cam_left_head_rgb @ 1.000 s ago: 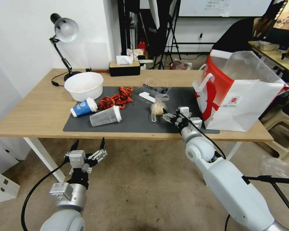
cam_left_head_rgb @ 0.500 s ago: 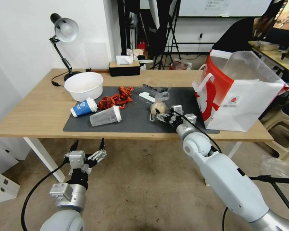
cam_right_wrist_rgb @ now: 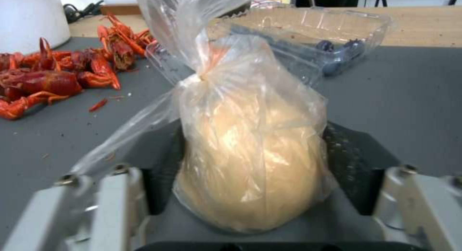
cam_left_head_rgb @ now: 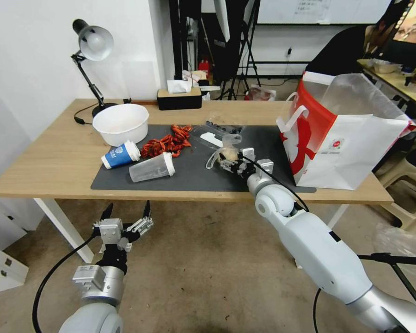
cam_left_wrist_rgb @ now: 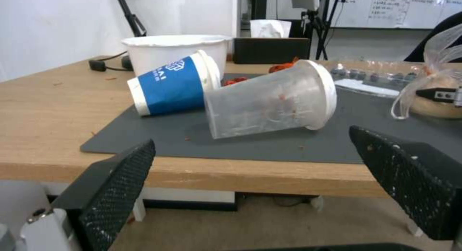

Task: Pick up the trash from the table and place it into the takeout bag.

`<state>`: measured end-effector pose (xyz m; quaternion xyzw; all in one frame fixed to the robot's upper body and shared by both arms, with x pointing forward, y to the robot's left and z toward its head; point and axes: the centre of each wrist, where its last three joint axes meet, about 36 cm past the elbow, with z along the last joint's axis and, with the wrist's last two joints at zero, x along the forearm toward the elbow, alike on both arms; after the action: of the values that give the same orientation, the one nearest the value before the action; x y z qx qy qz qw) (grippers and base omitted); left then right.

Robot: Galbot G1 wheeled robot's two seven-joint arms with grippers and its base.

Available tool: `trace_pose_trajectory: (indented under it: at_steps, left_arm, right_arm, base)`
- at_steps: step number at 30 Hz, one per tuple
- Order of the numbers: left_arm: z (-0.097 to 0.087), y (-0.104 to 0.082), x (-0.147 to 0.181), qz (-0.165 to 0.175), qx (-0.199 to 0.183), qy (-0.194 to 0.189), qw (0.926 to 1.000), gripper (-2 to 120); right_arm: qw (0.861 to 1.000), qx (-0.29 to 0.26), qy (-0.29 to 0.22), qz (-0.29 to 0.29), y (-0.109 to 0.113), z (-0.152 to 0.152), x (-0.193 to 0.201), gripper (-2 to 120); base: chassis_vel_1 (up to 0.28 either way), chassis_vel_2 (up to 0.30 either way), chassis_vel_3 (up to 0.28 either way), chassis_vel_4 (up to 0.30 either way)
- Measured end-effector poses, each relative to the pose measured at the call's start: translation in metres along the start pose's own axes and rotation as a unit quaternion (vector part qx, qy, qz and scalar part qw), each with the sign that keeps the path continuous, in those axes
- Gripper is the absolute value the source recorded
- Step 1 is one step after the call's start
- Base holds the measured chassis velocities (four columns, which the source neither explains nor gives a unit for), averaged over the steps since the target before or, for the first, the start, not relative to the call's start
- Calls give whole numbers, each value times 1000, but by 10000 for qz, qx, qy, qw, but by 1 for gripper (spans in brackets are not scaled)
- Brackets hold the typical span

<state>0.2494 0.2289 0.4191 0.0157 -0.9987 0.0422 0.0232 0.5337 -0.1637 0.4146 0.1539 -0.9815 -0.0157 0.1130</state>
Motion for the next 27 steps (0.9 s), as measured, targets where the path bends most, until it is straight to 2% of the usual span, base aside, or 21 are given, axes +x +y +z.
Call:
trace_pose_trajectory:
  at_steps: [1,5,6,9,10,12,17,22,27]
  left_arm:
    - [0,0,0,0,0,0,10000,100]
    - [1,0,-1,-15,4,5,10000,100]
    - [1,0,-1,-15,4,5,10000,100]
    - [1,0,-1,-16,4,6,10000,100]
    - [1,0,-1,-16,4,6,10000,100]
    - [1,0,-1,-18,4,6,10000,100]
    - [1,0,-1,-19,2,3,10000,100]
    - [0,0,0,-15,-4,-10,10000,100]
    - [-1,0,0,-7,-10,-18,10000,100]
  right_arm:
    - [10000,0,0,0,0,0,0,63]
    - [10000,14,16,32,1,2,0,45]
    - [10000,14,16,32,1,2,0,45]
    - [10000,3,4,40,3,2,3,32]
    - [10000,3,4,40,3,2,3,32]
    - [10000,-19,-33,23,5,0,7,20]
    - [9997,-133,-208,-64,9,-12,21,7]
    - [9985,-298,-433,-178,9,-24,35,5]
    - [9927,-592,-941,-459,7,-50,57,5]
  base:
    - [0,0,0,0]
    - [0,0,0,0]
    - [0,0,0,0]
    - [0,0,0,0]
    - [0,0,0,0]
    - [0,0,0,0]
    - [0,0,0,0]
    - [0,0,0,0]
    - [0,0,0,0]
